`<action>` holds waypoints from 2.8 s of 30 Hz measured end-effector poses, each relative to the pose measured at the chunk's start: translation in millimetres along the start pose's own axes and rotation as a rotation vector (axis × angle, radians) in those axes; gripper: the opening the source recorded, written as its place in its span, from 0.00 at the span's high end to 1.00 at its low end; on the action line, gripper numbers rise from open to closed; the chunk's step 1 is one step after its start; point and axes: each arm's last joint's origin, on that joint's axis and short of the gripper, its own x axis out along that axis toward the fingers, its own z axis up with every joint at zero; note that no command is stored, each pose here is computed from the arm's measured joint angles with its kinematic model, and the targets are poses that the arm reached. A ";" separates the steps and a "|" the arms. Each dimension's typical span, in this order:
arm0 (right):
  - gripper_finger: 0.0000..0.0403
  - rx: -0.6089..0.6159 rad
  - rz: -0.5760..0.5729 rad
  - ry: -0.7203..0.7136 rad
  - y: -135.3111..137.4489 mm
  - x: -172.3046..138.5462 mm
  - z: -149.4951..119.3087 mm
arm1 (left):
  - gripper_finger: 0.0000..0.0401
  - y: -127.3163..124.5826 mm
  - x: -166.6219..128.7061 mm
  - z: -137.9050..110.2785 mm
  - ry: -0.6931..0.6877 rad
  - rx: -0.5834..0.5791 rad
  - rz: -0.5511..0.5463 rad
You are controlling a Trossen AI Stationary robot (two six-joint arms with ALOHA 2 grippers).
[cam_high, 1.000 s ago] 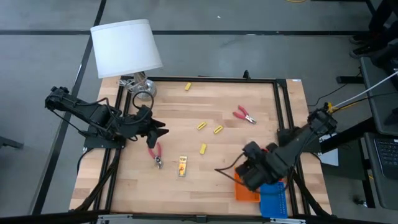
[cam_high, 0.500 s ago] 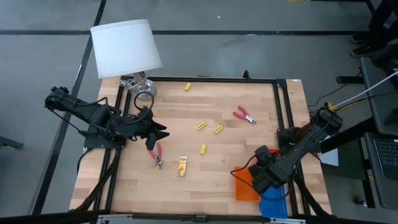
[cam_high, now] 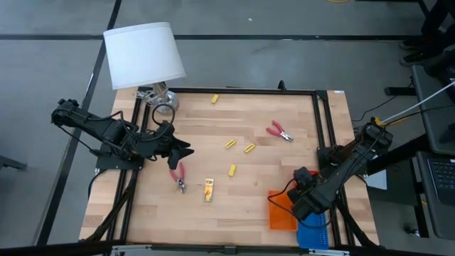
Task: Pick & Place School Supplies
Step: Put the yellow crayon box into the red basket
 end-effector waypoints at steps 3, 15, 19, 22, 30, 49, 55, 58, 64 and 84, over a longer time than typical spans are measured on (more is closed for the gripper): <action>0.60 0.042 0.114 -0.027 1.1 -7.0 2.4 | 0.54 0.0 0.0 0.0 -0.001 -0.008 0.001; 0.44 0.131 0.068 -0.034 -12.8 -12.8 7.2 | 0.54 0.0 0.0 0.1 -0.002 -0.014 0.001; 0.38 0.194 0.089 -0.013 -10.1 -13.2 10.0 | 0.54 0.0 0.0 0.0 0.000 -0.014 0.000; 0.36 0.280 0.330 -0.047 5.6 -24.0 22.6 | 0.54 -0.1 0.0 -0.2 0.006 -0.014 -0.004; 0.38 0.352 0.969 -0.286 61.1 -60.2 104.6 | 0.54 10.6 -0.8 -6.0 0.053 0.001 0.103; 0.44 0.197 1.191 -0.186 104.6 -86.8 201.9 | 0.54 15.7 1.5 -42.6 0.312 0.030 0.232; 0.44 0.193 0.967 -0.150 93.0 -94.7 183.2 | 0.54 25.7 37.5 -66.2 0.293 -0.344 0.209; 0.44 0.161 0.943 -0.152 94.1 -98.4 169.2 | 0.54 21.3 54.8 -77.0 0.288 -0.431 0.145; 0.44 0.059 0.858 -0.118 91.0 -98.4 140.3 | 0.54 19.1 83.4 -102.0 0.303 -0.551 0.256; 0.44 -0.118 0.892 -0.287 55.3 -135.0 93.1 | 0.76 -7.1 161.8 -148.4 0.285 -0.691 0.503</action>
